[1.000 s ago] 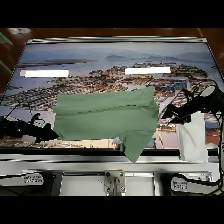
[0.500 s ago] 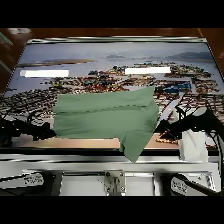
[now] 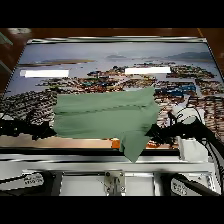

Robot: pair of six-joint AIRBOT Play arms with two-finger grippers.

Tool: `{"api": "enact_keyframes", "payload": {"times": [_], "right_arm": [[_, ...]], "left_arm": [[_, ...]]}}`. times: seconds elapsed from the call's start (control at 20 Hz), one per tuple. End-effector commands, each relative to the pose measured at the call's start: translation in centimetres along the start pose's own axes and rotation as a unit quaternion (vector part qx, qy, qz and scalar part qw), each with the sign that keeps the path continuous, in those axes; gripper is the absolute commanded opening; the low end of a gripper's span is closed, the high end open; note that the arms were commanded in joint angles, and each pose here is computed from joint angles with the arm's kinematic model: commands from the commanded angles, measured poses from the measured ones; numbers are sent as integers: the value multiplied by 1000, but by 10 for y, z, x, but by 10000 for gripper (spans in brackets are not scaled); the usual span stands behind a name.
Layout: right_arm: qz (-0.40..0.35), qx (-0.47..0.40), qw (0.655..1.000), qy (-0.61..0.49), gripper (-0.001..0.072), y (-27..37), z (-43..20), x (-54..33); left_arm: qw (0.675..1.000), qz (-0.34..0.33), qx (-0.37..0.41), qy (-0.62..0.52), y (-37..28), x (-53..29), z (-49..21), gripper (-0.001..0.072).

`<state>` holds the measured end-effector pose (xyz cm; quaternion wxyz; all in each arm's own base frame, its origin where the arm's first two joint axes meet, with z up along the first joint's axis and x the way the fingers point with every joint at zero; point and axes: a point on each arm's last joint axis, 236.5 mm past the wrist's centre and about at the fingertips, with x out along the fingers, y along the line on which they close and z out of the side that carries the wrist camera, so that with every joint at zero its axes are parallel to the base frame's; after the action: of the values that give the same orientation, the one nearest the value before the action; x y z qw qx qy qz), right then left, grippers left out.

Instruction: Fold the shirts.

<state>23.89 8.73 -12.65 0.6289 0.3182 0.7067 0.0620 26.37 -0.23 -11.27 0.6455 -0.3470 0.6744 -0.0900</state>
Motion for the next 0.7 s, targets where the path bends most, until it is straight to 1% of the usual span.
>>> {"api": "enact_keyframes", "payload": {"times": [0.0, 0.05, 0.1, 0.2, 0.3, 0.5, 0.65], "right_arm": [[-26, -23, 999, -6, 286, 6, -3, 13], [-24, -23, 999, -3, 121, 7, -4, 12], [-21, -32, 999, -2, 54, 11, -2, 8], [-7, -77, 997, -31, 53, 32, 14, -11], [6, -108, 990, -91, 53, 62, 45, -43], [34, -129, 972, -194, 52, 118, 109, -103], [49, -132, 963, -229, 52, 144, 156, -121]], "left_arm": [[1000, -2, 1, -4, -2, -1, 2, 39], [1000, -1, 2, -6, -2, -2, 3, 38], [1000, -1, 12, -9, -2, -4, 5, 37], [999, 4, 42, -31, -8, -16, 17, 37], [995, 14, 70, -74, -21, -41, 40, 37], [986, 25, 92, -139, -48, -84, 81, 37], [978, 33, 114, -170, -69, -88, 112, 39]]}}
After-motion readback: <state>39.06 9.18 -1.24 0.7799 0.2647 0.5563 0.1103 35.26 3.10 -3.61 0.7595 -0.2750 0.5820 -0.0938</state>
